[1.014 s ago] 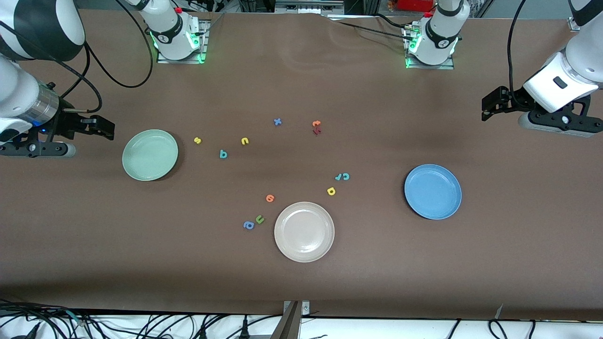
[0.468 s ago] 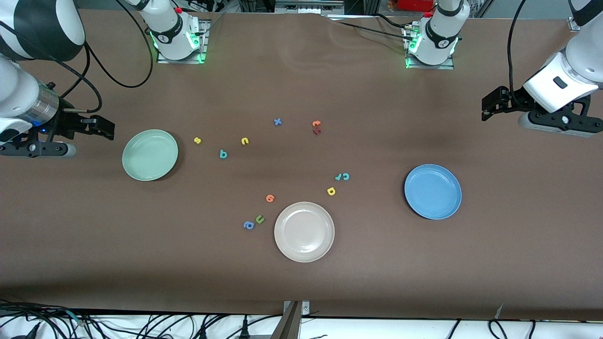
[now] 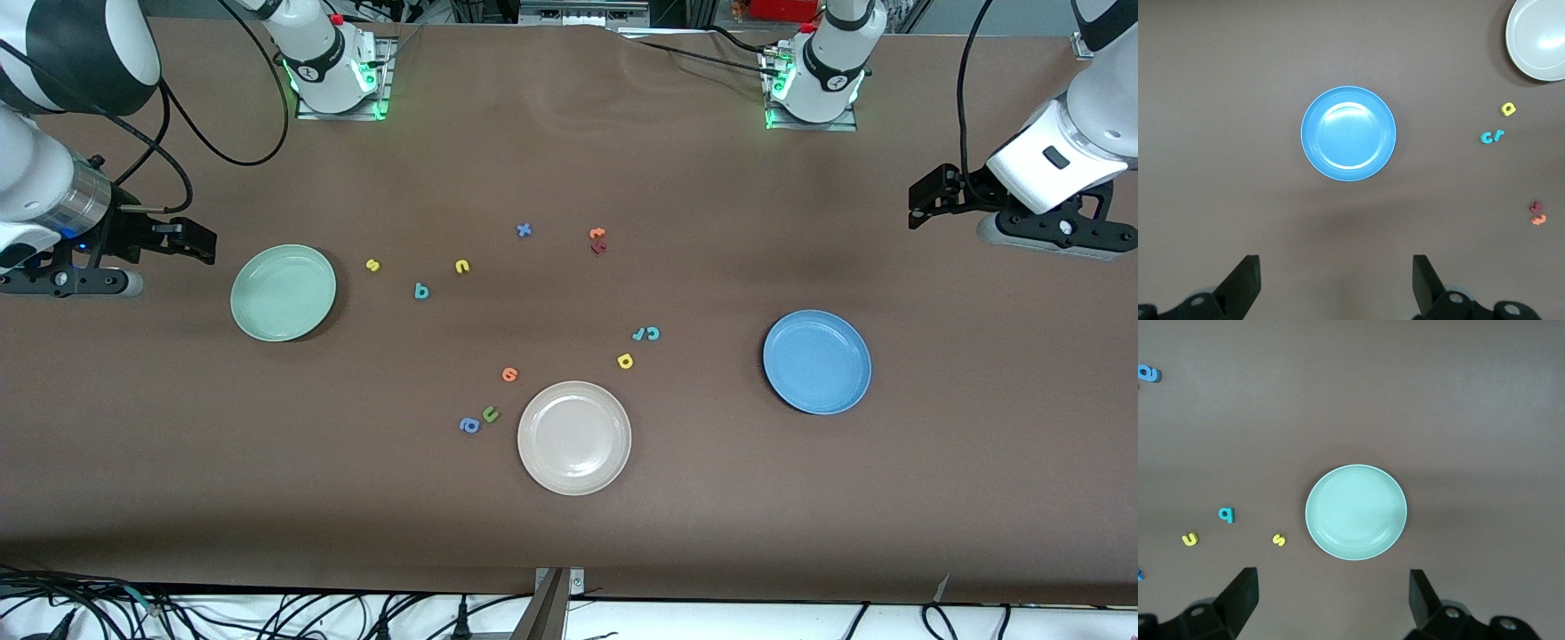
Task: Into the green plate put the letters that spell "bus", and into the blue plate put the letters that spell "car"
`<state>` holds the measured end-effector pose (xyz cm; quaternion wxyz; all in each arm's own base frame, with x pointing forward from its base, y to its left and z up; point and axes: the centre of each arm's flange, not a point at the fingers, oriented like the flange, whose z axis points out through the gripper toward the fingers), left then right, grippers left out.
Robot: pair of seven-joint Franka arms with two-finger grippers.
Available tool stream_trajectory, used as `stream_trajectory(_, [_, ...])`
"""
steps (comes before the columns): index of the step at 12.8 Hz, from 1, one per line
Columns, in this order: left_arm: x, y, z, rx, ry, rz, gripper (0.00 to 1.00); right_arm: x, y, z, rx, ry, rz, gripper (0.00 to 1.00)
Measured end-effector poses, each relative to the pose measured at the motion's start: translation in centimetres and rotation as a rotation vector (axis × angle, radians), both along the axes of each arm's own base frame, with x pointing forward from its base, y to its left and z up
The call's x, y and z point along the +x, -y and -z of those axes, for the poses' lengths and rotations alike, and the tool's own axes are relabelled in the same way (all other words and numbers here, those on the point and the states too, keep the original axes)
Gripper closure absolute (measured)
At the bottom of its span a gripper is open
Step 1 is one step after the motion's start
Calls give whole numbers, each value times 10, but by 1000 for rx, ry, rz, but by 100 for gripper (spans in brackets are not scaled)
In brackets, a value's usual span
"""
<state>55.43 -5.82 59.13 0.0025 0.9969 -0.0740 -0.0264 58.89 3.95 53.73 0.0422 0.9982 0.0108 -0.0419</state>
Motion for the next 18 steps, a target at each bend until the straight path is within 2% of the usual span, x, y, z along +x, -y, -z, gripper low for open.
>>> stream_trajectory(18, [0,-1,6,2,-28,-2,0,0,0,0,0,-2,-1,0])
